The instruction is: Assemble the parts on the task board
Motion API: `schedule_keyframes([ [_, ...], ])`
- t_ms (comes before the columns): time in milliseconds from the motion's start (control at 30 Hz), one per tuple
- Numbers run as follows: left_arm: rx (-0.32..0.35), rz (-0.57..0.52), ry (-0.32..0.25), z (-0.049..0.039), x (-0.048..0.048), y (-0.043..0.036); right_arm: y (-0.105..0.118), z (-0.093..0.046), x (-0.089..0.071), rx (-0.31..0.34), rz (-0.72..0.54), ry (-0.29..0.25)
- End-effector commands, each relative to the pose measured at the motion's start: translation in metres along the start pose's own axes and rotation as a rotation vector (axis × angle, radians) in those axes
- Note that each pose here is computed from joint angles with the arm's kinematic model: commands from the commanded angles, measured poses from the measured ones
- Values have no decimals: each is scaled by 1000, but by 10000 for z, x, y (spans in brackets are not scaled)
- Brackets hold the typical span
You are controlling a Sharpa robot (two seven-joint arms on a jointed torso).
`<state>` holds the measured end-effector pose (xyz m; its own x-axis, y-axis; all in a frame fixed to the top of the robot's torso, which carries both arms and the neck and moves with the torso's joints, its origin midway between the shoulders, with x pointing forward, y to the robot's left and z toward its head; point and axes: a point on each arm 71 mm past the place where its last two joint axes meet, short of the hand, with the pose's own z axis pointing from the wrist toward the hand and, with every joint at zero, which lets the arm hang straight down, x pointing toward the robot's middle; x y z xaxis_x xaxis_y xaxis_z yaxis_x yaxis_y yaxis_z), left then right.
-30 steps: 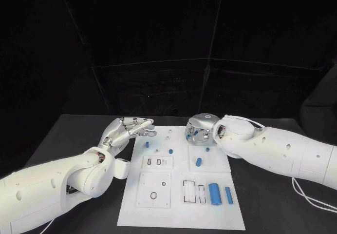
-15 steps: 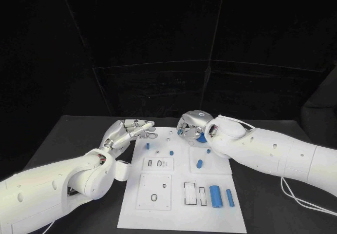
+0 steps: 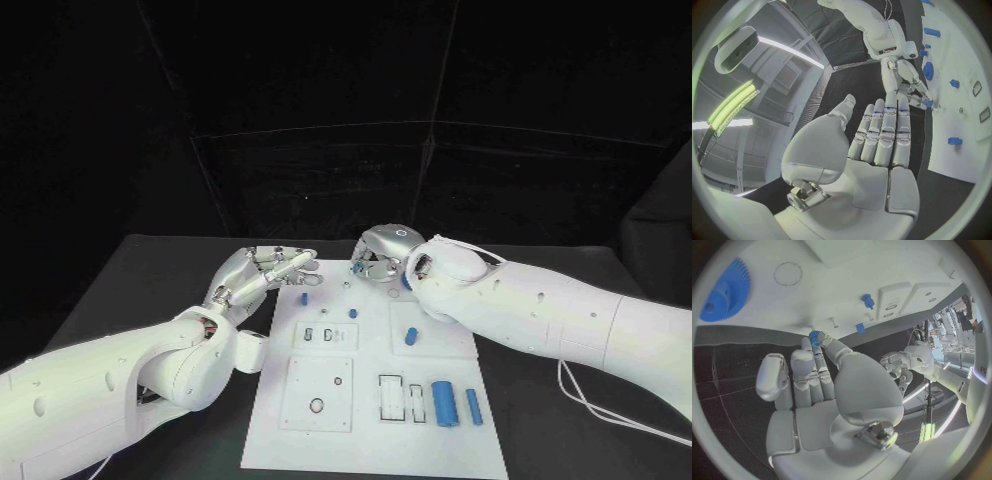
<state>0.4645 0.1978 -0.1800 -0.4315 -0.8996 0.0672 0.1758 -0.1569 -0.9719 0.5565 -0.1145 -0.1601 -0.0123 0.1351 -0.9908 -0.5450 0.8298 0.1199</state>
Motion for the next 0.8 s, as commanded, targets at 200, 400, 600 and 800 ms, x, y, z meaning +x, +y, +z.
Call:
schedule_keyframes([
  [200, -1, -14, 10, 7, 11, -6, 17, 55, -10, 6, -13, -12],
  [400, -3, -19, 12, 11, 22, -5, 33, 95, 6, 11, -24, -6],
  [600, -6, -20, 13, 15, 24, -2, 29, 123, 22, 17, -31, 3],
  [800, -12, -21, 14, 22, 27, 6, 39, 153, 34, 22, -34, 8],
])
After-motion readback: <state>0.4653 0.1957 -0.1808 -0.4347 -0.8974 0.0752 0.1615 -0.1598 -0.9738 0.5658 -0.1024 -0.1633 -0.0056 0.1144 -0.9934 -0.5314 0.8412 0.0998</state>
